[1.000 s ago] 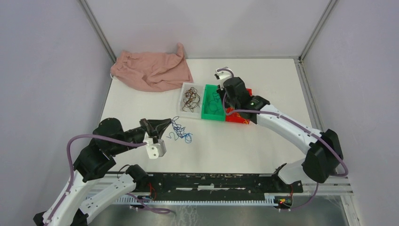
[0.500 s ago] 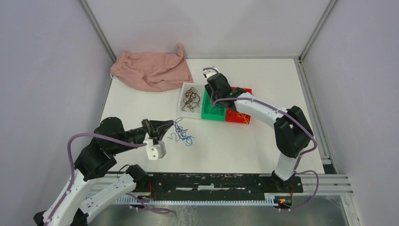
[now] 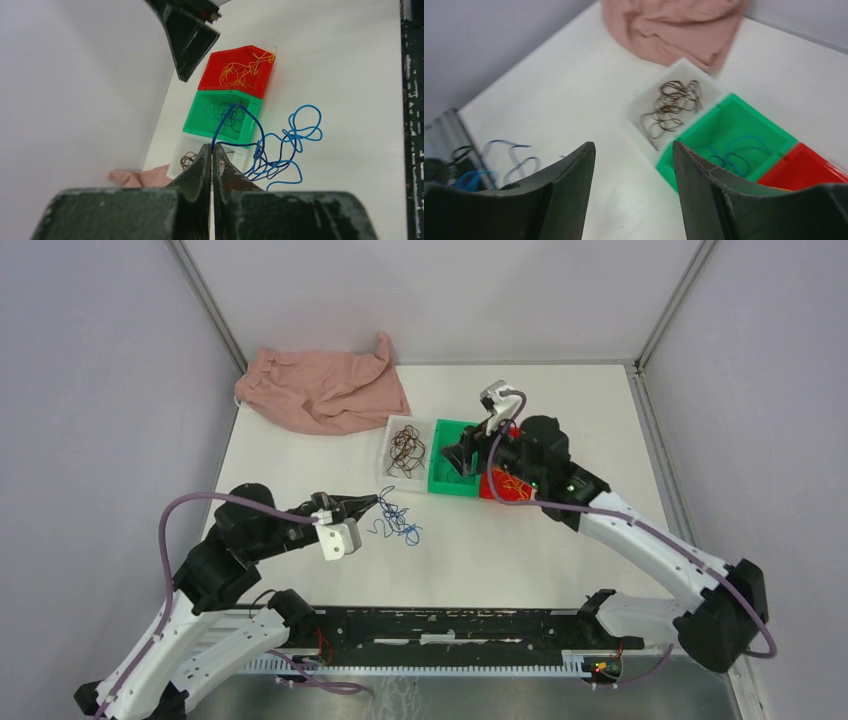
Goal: Untangle the cables
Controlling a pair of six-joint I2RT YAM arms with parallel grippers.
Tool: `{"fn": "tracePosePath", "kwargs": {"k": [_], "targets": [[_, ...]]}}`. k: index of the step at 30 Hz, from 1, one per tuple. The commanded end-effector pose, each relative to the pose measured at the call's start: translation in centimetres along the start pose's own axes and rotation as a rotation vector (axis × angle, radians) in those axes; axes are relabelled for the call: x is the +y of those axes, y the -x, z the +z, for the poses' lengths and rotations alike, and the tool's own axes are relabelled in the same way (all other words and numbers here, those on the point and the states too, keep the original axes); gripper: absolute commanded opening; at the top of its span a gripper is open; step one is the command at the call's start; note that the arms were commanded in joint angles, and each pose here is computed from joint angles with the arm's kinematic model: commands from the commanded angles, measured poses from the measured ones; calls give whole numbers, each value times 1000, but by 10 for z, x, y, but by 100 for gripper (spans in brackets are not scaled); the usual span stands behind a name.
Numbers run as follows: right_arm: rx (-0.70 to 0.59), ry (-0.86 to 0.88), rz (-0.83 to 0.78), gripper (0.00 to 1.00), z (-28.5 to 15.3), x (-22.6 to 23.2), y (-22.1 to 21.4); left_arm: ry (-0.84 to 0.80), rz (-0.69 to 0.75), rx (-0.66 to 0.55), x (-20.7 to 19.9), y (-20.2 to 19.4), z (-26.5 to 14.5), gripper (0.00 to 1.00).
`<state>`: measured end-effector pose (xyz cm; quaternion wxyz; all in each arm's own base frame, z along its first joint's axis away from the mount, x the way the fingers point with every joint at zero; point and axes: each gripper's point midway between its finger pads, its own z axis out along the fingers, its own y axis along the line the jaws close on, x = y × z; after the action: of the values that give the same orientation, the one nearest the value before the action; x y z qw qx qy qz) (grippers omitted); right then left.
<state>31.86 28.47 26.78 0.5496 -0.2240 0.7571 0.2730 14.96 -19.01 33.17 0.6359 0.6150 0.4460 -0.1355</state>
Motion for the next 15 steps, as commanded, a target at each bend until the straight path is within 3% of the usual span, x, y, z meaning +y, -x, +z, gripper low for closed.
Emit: {"fn": "tracePosePath", "kwargs": {"k": [1, 4, 15], "targets": [[-167, 355, 112, 65, -45, 65, 23, 32, -181, -4, 2, 0, 7, 3], [-175, 423, 140, 66, -62, 78, 9, 52, -224, 4, 4, -3, 10, 3], [-67, 652, 199, 72, -86, 138, -22, 32, -155, -32, 7, 7, 9, 3]]}}
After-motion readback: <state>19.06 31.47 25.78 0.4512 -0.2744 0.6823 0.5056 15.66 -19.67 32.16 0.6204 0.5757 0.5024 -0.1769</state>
